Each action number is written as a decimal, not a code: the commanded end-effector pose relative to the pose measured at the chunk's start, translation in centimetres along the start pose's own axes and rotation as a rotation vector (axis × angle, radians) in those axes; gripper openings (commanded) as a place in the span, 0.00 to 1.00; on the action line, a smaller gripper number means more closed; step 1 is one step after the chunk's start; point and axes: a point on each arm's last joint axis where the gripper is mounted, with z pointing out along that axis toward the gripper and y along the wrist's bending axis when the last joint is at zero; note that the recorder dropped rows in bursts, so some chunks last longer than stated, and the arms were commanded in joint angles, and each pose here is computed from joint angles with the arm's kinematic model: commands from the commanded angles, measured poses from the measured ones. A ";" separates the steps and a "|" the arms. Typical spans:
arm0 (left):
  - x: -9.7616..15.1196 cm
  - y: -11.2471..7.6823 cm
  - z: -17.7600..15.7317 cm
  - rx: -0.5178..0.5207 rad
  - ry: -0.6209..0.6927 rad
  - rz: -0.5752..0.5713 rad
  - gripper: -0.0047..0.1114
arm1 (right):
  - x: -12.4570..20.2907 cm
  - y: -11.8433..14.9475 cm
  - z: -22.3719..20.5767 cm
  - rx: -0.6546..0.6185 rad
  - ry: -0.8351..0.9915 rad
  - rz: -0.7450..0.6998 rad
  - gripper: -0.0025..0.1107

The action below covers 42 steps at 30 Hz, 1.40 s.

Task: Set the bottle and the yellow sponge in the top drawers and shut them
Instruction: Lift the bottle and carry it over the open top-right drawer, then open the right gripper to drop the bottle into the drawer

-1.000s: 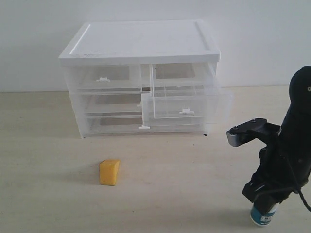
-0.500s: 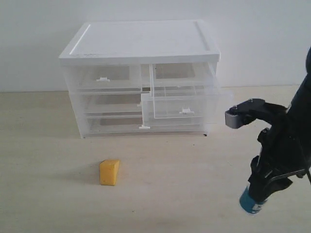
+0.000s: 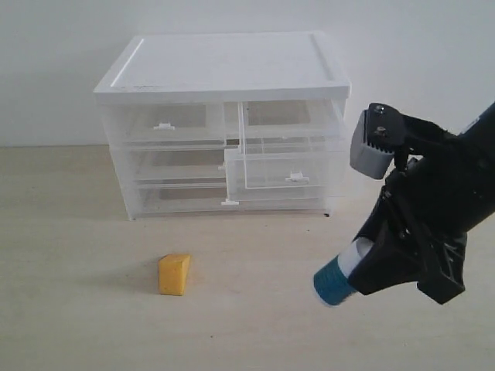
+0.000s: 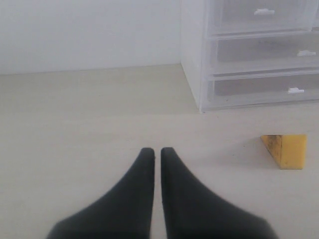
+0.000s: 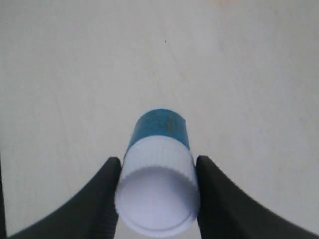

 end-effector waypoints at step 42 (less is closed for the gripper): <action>0.0 -0.1 0.0 0.010 -0.007 -0.008 0.08 | -2.3 -14.6 0.2 0.065 -0.659 -0.169 0.04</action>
